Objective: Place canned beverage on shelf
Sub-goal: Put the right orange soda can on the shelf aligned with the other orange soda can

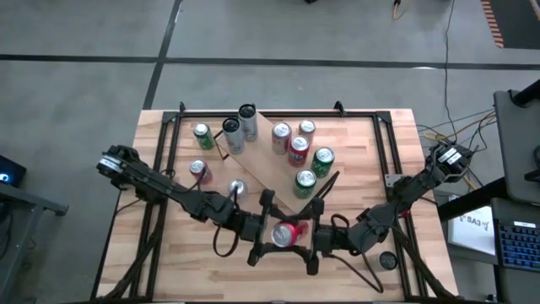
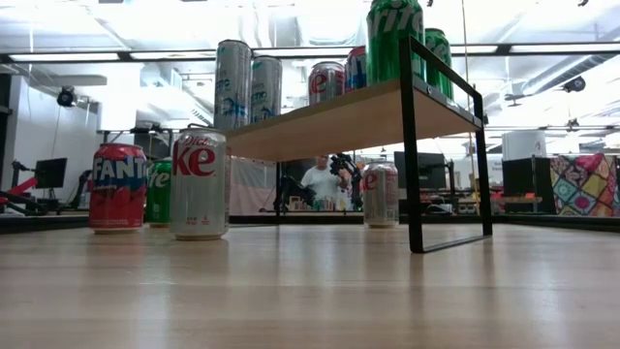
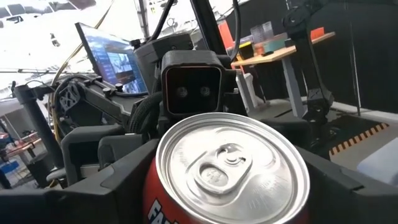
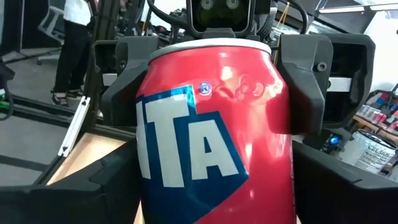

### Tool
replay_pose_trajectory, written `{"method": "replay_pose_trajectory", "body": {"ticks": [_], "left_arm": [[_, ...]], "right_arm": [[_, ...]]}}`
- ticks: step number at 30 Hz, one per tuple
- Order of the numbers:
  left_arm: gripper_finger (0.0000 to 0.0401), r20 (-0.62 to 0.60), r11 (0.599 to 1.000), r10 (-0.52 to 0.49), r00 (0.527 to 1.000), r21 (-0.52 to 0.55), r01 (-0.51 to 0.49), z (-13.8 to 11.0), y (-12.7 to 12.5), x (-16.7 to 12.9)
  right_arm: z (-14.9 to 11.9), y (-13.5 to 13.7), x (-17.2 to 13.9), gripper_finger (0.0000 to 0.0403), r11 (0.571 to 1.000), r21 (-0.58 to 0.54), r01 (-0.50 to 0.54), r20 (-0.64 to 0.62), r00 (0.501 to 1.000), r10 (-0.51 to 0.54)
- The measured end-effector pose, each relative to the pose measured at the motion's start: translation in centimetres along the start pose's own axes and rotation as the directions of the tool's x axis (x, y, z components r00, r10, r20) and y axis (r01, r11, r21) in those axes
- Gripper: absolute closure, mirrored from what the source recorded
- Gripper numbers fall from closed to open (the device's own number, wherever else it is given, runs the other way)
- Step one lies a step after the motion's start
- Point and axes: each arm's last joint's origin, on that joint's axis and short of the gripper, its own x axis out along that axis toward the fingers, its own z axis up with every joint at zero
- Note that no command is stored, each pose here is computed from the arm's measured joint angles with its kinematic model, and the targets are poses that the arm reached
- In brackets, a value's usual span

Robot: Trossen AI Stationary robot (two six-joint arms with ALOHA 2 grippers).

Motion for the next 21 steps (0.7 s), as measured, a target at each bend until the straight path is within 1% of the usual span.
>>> {"method": "replay_pose_trajectory", "body": {"ticks": [3, 7, 11, 14, 16, 21], "left_arm": [[0.0121, 0.001, 0.999, 0.01, 1.0, -0.032, -0.01, 0.3, 0.2, -0.2], [0.0121, -0.012, 0.999, 0.006, 1.0, -0.035, -0.006, 1.1, 0.6, -0.8], [0.0121, -0.047, 1.0, -0.009, 0.999, -0.029, 0.008, 2.0, 1.0, -1.7], [0.0121, -0.086, 1.0, -0.006, 0.996, -0.013, 0.005, 3.0, 1.7, -2.9], [0.0121, -0.117, 1.0, -0.009, 0.993, 0.007, 0.01, 3.6, 2.2, -3.8], [0.0121, -0.196, 0.999, 0.003, 0.981, 0.037, 0.004, 4.4, 4.1, -5.9]], "right_arm": [[0.2, -0.1, 0.0, 0.0068, 1.0, 0.019, 0.007, 0.002, 1.0, -0.007], [0.6, -0.2, 0.1, 0.0041, 1.0, 0.004, 0.01, 0.005, 1.0, -0.01], [1.5, -0.3, 0.1, 0.0037, 1.0, -0.025, 0.012, -0.024, 1.0, -0.012], [2.7, -0.9, 0.0, 0.0036, 0.998, -0.04, 0.041, -0.082, 0.996, -0.044], [3.3, -1.3, -0.3, 0.0036, 0.998, -0.048, 0.04, -0.138, 0.989, -0.046], [6.0, -3.4, -1.3, 0.0035, 0.999, 0.003, 0.037, -0.224, 0.974, -0.035]]}}
